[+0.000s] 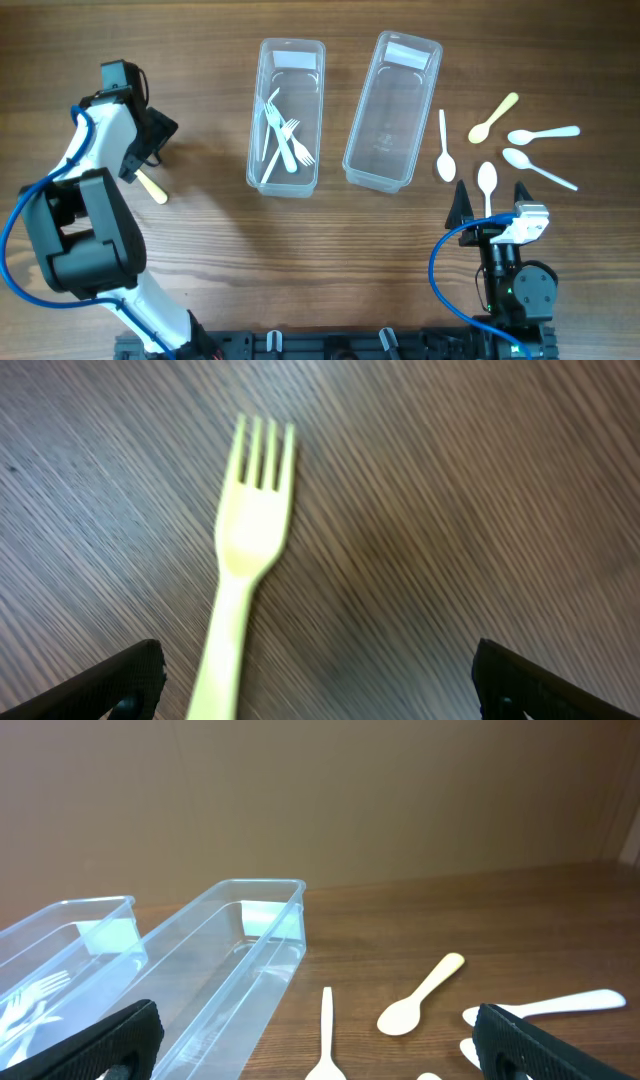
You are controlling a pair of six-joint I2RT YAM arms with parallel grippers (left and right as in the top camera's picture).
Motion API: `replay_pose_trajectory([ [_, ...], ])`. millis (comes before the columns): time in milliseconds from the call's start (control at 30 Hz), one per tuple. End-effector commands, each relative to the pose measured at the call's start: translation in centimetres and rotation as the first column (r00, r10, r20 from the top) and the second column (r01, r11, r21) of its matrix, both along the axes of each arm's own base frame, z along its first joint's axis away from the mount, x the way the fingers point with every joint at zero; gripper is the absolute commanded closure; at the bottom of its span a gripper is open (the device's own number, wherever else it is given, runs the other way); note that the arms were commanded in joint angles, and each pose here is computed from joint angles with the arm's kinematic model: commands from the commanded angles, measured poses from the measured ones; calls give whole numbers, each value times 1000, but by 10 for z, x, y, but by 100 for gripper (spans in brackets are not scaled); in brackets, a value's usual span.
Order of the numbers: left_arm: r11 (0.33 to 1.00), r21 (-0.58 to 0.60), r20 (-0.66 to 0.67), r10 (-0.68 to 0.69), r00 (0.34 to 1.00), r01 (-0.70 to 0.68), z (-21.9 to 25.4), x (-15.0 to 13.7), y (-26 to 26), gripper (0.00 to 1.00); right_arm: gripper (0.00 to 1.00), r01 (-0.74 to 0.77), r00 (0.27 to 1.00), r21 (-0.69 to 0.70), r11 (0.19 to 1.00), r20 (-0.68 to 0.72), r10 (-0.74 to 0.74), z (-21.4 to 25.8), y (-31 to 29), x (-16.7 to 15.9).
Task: Pack container
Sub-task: 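Grasp the yellow fork with the left gripper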
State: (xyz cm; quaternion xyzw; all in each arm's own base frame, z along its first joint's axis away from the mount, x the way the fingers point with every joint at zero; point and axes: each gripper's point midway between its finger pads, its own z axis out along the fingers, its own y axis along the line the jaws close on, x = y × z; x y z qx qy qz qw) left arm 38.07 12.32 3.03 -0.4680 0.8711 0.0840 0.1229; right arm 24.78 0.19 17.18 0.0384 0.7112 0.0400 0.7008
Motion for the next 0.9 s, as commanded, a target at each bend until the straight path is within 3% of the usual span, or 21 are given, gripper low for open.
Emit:
replay_pose_trajectory([
  [0, 998, 7, -7, 58, 998, -58, -7, -6, 17, 1, 0, -14, 1000, -4, 1000, 10, 14, 2, 2, 0],
  [100, 998, -15, -11, 58, 998, -58, -12, -7, 19, 8, 0, -14, 1000, -3, 1000, 10, 14, 2, 2, 0],
  [433, 998, -44, -79, 45, 996, -49, -43, -12, 15, 9, 0, -14, 1000, -3, 1000, 10, 14, 2, 2, 0],
  [533, 997, -76, -108, 16, 994, -24, -56, -15, 10, 14, 0, -14, 1000, -3, 1000, 10, 14, 2, 2, 0],
  [600, 994, -107, -121, -8, 993, -5, -61, -17, 4, 64, 0, -14, 1000, -3, 1000, 10, 14, 2, 2, 0],
  [667, 985, -172, -120, -18, 993, -3, -62, -18, -7, 96, 0, -14, 1000, -3, 1000, 10, 14, 2, 2, 0],
  [867, 981, -196, -120, -22, 993, -2, -50, -21, -12, 96, 0, -14, 1000, -3, 1000, 10, 14, 2, 2, 0],
])
